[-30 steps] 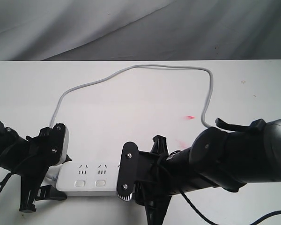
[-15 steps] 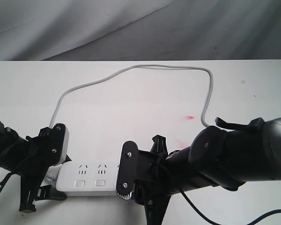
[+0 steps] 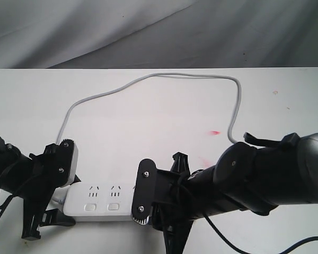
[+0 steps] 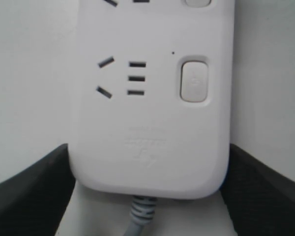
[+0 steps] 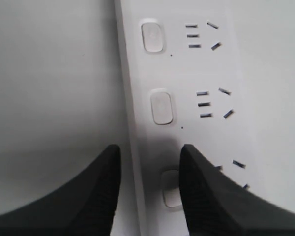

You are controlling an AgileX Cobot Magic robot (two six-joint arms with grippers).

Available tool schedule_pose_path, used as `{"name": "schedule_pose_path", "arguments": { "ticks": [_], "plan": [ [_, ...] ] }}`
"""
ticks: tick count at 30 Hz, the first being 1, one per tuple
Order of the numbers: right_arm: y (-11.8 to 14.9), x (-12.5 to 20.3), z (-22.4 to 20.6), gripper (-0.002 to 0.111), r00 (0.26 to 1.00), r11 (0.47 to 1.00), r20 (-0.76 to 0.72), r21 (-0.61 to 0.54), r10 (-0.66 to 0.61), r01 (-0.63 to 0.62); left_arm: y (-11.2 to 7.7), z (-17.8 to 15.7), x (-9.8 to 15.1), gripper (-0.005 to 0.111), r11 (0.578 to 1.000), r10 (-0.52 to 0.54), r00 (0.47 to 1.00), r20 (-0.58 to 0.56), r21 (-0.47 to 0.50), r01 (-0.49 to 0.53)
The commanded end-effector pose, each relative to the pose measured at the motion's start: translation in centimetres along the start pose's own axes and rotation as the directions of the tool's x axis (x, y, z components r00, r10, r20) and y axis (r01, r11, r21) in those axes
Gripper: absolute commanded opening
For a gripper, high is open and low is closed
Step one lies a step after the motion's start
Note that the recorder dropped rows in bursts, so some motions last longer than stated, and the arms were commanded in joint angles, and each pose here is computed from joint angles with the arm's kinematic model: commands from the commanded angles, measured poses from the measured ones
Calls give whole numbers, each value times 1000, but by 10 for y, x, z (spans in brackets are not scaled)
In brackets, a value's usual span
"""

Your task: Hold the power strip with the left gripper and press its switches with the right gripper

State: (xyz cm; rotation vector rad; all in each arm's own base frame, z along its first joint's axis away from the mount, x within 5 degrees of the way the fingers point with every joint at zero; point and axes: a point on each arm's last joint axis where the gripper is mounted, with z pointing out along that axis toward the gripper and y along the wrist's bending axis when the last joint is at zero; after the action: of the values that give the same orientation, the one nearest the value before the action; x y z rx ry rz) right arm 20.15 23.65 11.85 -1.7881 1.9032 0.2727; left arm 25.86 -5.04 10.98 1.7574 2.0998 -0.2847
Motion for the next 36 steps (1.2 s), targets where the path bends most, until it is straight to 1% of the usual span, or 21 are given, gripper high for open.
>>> {"name": "schedule_pose_path", "arguments": {
  "ticks": [1,9,15,25,36],
  "plan": [
    [10,8,4,36,1000,997,-21,-78,11,-12,3,1,3,54,1000,13,1000,-24,-23,-13],
    [13,12,5,36,999,995,-31,-96,21,-24,3,1,3,54,1000,13,1000,-24,-23,-13],
    [24,25,6,36,997,991,-72,-124,43,-51,3,1,3,54,1000,13,1000,-24,-23,-13],
    [25,25,6,36,997,992,-75,-128,9,-18,3,1,3,54,1000,13,1000,-24,-23,-13],
    [17,16,-7,36,999,998,-32,-64,-1,-1,3,1,3,54,1000,13,1000,-24,-23,-13]
  ]
}}
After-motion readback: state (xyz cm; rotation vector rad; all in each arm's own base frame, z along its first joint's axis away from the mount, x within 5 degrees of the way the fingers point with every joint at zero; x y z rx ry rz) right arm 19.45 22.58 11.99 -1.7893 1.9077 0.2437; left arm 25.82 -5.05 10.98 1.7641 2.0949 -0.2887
